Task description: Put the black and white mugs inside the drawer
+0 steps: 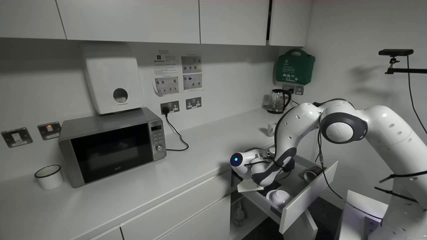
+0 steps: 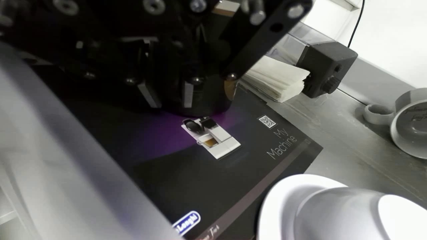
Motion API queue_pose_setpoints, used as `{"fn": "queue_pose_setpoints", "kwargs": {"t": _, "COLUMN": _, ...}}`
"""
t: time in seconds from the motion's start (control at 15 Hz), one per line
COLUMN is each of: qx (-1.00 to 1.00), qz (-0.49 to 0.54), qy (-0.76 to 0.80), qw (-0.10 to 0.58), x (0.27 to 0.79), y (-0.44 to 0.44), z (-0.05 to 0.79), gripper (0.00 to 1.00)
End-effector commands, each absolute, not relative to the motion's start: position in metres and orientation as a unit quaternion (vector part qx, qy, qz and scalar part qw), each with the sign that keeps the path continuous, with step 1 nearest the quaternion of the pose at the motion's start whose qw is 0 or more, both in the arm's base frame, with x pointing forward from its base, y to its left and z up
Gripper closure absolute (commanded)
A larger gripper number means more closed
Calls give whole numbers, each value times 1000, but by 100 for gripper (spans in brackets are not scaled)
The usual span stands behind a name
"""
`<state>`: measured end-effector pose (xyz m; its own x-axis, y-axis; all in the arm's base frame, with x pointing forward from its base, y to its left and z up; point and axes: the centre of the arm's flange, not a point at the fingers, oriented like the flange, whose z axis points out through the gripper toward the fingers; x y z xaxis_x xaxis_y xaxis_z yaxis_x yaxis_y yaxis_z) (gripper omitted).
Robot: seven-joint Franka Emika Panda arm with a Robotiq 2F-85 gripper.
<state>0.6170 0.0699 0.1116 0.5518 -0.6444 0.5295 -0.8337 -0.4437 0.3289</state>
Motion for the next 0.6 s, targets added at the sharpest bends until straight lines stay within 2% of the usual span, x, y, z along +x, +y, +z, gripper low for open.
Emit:
{"fn": "queue_pose_setpoints", "kwargs": {"t": 0.0, "qx": 828, "qz": 167, "qy": -447, "qw": 295, "x": 626, "y": 69, "z": 116, "gripper": 95}}
{"fn": "queue_pose_setpoints", "kwargs": {"t": 0.07, "qx": 828, "qz": 167, "qy": -447, "qw": 295, "x": 626, "y": 69, "z": 116, "gripper": 95}}
{"fn": "queue_pose_setpoints", "kwargs": {"t": 0.2, "qx": 828, "qz": 168, "qy": -446, "qw": 296, "x": 627, "y": 69, "z": 117, "gripper": 53}}
{"fn": "queue_pose_setpoints", "kwargs": {"t": 0.33, "qx": 827, "qz": 169, "qy": -447, "qw": 296, "x": 627, "y": 70, "z": 118, "gripper": 49}}
{"fn": "queue_pose_setpoints", "kwargs": {"t": 0.53, "qx": 825, "qz": 171, "qy": -449, "qw": 298, "x": 625, "y": 68, "z": 123, "gripper": 27}}
